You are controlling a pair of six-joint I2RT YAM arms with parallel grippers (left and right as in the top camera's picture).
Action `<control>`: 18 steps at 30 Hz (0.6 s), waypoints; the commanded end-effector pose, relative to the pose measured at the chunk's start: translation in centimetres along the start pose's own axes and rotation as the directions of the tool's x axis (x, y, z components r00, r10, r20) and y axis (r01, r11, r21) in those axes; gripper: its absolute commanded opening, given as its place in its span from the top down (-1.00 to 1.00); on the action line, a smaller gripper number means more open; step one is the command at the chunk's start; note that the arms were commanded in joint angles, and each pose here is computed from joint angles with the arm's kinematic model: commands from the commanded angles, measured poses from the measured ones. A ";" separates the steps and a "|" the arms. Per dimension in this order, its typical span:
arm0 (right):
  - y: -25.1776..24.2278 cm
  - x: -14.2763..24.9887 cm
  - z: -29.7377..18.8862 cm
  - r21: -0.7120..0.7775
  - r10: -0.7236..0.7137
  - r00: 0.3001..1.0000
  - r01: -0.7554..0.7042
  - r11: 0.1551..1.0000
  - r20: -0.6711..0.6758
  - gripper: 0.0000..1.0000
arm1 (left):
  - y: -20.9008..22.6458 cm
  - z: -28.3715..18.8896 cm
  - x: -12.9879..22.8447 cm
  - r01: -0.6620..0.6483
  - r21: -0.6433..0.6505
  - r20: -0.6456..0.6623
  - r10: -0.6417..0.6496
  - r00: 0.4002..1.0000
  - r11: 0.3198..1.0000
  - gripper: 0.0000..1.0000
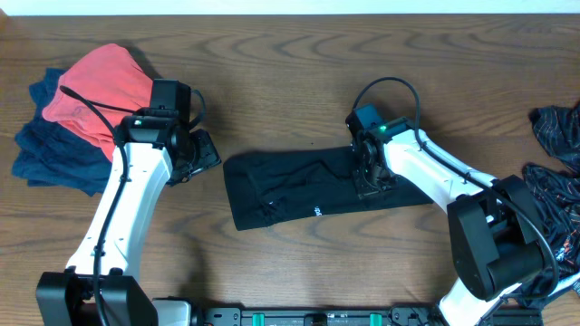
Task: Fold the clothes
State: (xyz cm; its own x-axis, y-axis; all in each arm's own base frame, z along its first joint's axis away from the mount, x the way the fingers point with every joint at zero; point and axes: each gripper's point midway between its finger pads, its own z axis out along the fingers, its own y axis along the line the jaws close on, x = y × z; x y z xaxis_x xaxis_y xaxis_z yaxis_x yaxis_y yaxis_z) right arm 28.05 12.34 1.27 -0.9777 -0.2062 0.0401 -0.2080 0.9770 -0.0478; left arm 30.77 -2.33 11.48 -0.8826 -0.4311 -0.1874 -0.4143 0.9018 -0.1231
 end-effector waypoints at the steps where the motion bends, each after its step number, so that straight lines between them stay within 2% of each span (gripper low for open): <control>1: 0.0 0.6 0.3 0.017 -0.009 1.000 0.009 1.000 -0.022 0.98 | 0.2 0.0 -0.3 -0.001 -0.012 0.005 0.001 1.000 1.000 -0.25; 5: 0.2 -0.1 0.4 0.009 -0.007 1.000 0.007 1.000 0.007 0.89 | 0.2 0.0 -0.3 -0.002 -0.012 0.006 0.002 1.000 1.000 -0.24; 9: 1.3 -1.8 0.3 -0.049 -0.004 0.997 0.007 0.999 0.072 0.50 | 0.2 0.0 -0.3 -0.002 -0.012 0.004 0.002 1.000 1.000 -0.25; 12: 2.9 -3.1 -0.1 -0.132 -0.005 0.992 0.021 0.991 0.124 0.34 | 0.3 0.0 -0.1 -0.002 -0.017 -0.004 0.001 1.000 1.000 -0.27; 13: 3.3 -3.5 -0.2 -0.154 -0.012 0.990 0.033 0.987 0.140 0.32 | 0.4 0.0 0.1 -0.002 -0.020 -0.010 0.001 1.000 1.000 -0.33; 18: 3.3 -3.4 -0.4 -0.158 -0.009 0.991 0.031 0.987 0.135 0.34 | 0.9 0.0 1.1 -0.003 -0.038 -0.050 0.001 0.999 0.999 -0.36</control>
State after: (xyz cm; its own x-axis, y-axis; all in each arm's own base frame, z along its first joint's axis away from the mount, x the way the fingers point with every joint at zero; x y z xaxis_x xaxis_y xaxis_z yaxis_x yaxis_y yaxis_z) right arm 31.30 15.58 1.40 -0.9724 -0.2052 -0.1112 -0.2146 0.9734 0.0802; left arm 29.64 -2.25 11.25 -0.8903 -0.4309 -0.1471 -0.4200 0.9020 -0.1003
